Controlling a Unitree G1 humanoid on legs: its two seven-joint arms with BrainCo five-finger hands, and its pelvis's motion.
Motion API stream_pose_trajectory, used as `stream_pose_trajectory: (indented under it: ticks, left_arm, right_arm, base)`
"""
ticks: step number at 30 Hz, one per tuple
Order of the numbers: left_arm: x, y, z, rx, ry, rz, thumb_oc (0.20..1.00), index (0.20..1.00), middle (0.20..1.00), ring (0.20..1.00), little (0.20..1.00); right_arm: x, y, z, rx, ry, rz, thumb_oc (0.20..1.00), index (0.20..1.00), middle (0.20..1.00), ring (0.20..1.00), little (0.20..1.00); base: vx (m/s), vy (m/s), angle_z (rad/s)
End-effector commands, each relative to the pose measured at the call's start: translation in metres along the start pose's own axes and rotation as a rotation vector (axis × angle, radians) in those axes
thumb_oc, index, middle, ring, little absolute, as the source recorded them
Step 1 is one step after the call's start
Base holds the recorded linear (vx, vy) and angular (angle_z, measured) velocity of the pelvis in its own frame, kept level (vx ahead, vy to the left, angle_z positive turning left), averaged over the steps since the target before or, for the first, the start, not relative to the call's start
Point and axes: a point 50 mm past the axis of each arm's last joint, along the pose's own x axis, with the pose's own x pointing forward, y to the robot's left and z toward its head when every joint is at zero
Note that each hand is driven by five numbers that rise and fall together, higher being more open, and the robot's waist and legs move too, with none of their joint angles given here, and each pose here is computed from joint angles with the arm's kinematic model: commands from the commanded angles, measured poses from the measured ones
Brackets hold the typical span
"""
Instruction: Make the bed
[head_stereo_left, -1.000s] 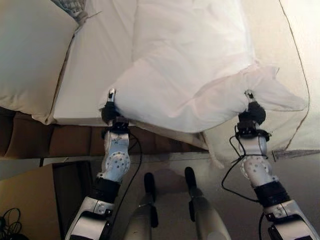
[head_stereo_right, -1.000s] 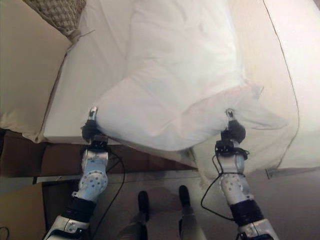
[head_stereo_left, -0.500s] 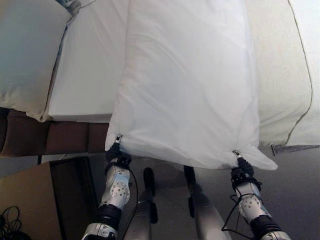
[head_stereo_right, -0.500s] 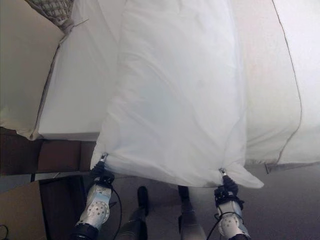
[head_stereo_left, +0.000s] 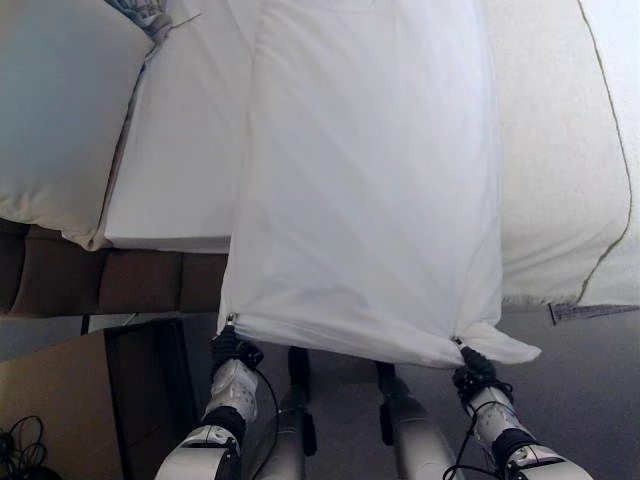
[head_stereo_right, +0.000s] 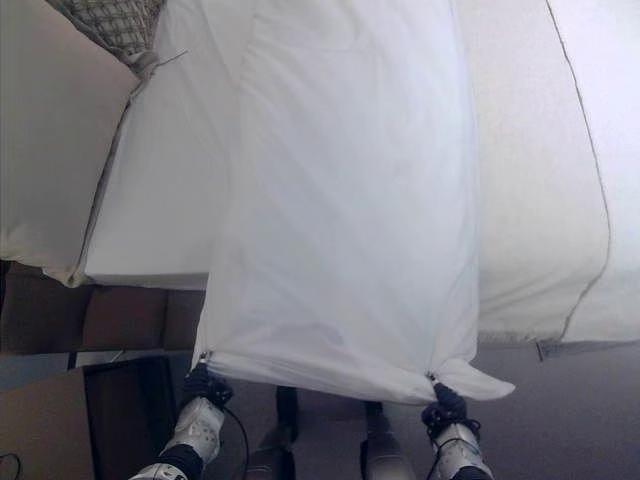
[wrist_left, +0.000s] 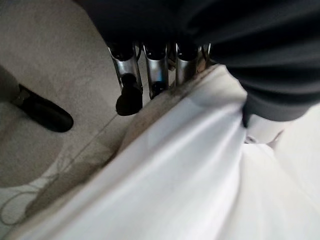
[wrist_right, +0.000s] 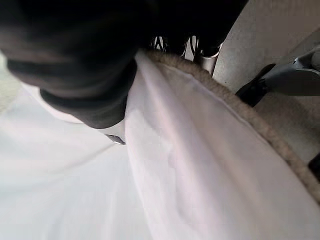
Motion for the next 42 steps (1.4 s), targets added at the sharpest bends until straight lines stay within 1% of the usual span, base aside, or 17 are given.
stream_pose_trajectory:
  ticks: [1, 4, 5, 6, 7, 8, 9, 19, 25, 29, 31, 32, 33, 34, 35, 37, 42]
  left_arm:
    - [-0.018, 0.112, -0.044, 0.090, 0.186, 0.354, 0.200, 0.200, 0.200, 0.200, 0.200]
    - [-0.022, 0.113, -0.051, 0.113, 0.222, 0.355, 0.200, 0.200, 0.200, 0.200, 0.200]
    - [-0.023, 0.113, -0.054, 0.111, 0.231, 0.356, 0.200, 0.200, 0.200, 0.200, 0.200]
    - [-0.024, 0.112, -0.056, 0.124, 0.243, 0.349, 0.200, 0.200, 0.200, 0.200, 0.200]
    - [-0.024, 0.112, -0.058, 0.121, 0.254, 0.354, 0.200, 0.200, 0.200, 0.200, 0.200]
    - [-0.024, 0.112, -0.058, 0.121, 0.254, 0.354, 0.200, 0.200, 0.200, 0.200, 0.200]
    - [-0.025, 0.109, -0.061, 0.116, 0.262, 0.345, 1.000, 1.000, 1.000, 1.000, 1.000]
    - [-0.030, 0.103, -0.071, 0.211, 0.297, 0.228, 1.000, 1.000, 1.000, 1.000, 1.000]
    - [-0.033, 0.099, -0.077, 0.351, 0.300, 0.096, 1.000, 1.000, 1.000, 1.000, 1.000]
    - [-0.032, 0.093, -0.071, 0.565, 0.227, -0.016, 1.000, 1.000, 1.000, 1.000, 1.000]
    - [-0.027, 0.079, -0.056, 0.744, 0.098, -0.105, 1.000, 1.000, 1.000, 1.000, 1.000]
    - [-0.027, 0.079, -0.056, 0.744, 0.098, -0.105, 1.000, 1.000, 1.000, 1.000, 1.000]
    - [-0.024, 0.065, -0.040, 0.830, -0.014, -0.197, 1.000, 1.000, 1.000, 1.000, 1.000]
    - [-0.024, 0.065, -0.040, 0.830, -0.013, -0.197, 1.000, 1.000, 1.000, 1.000, 1.000]
    - [-0.021, 0.048, -0.027, 0.819, -0.068, -0.334, 1.000, 1.000, 1.000, 1.000, 1.000]
    - [-0.022, 0.027, -0.019, 0.762, -0.058, -0.530, 1.000, 1.000, 1.000, 1.000, 1.000]
    - [-0.028, -0.034, 0.006, 0.766, -0.133, -0.844, 1.000, 1.000, 1.000, 1.000, 1.000]
  right_arm:
    - [-0.034, -0.072, -0.055, -0.072, 0.225, -0.262, 0.200, 0.200, 0.200, 0.200, 0.200]
    - [-0.036, -0.075, -0.058, -0.091, 0.235, -0.295, 0.200, 0.200, 0.200, 0.200, 0.200]
    - [-0.035, -0.074, -0.057, -0.094, 0.230, -0.298, 0.523, 0.523, 0.523, 0.523, 0.523]
    - [-0.035, -0.074, -0.057, -0.107, 0.232, -0.302, 0.649, 0.649, 0.649, 0.649, 0.649]
    - [-0.035, -0.073, -0.058, -0.120, 0.233, -0.310, 0.922, 0.922, 0.922, 0.922, 0.922]
    - [-0.035, -0.073, -0.058, -0.120, 0.233, -0.310, 0.922, 0.922, 0.922, 0.922, 0.922]
    - [-0.035, -0.072, -0.058, -0.132, 0.232, -0.316, 1.000, 1.000, 1.000, 1.000, 1.000]
    - [-0.040, -0.079, -0.066, -0.189, 0.276, -0.326, 1.000, 1.000, 1.000, 1.000, 1.000]
    - [-0.045, -0.083, -0.072, -0.228, 0.298, -0.317, 1.000, 1.000, 1.000, 1.000, 1.000]
    - [-0.043, -0.081, -0.068, -0.219, 0.267, -0.310, 1.000, 1.000, 1.000, 1.000, 1.000]
    - [-0.038, -0.071, -0.060, -0.225, 0.210, -0.280, 1.000, 1.000, 1.000, 1.000, 1.000]
    - [-0.038, -0.071, -0.060, -0.225, 0.210, -0.280, 1.000, 1.000, 1.000, 1.000, 1.000]
    - [-0.031, -0.059, -0.048, -0.253, 0.137, -0.227, 1.000, 1.000, 1.000, 1.000, 1.000]
    - [-0.031, -0.059, -0.048, -0.253, 0.137, -0.227, 1.000, 1.000, 1.000, 1.000, 1.000]
    - [-0.023, -0.040, -0.034, -0.277, 0.055, -0.147, 1.000, 1.000, 1.000, 1.000, 1.000]
    - [-0.015, -0.011, -0.011, -0.335, -0.056, -0.013, 1.000, 1.000, 1.000, 1.000, 1.000]
    - [-0.010, 0.049, 0.027, -0.422, -0.202, 0.295, 1.000, 1.000, 1.000, 1.000, 1.000]
  base:
    - [0.02, -0.005, 0.03]
    - [0.00, 0.000, 0.00]
    - [0.01, 0.003, 0.05]
    - [0.01, 0.003, 0.05]
    - [0.01, 0.003, 0.03]
    - [0.00, 0.000, 0.00]
    - [0.00, 0.000, 0.00]
    - [0.00, -0.003, 0.01]
    - [0.01, -0.031, 0.03]
    - [0.00, -0.005, 0.03]
    - [0.00, -0.008, 0.03]
    - [0.00, 0.000, 0.00]
    - [0.00, 0.000, 0.00]
    - [0.00, 0.000, 0.00]
    - [0.00, 0.000, 0.00]
    - [-0.01, 0.006, -0.02]
    - [-0.04, 0.008, -0.05]
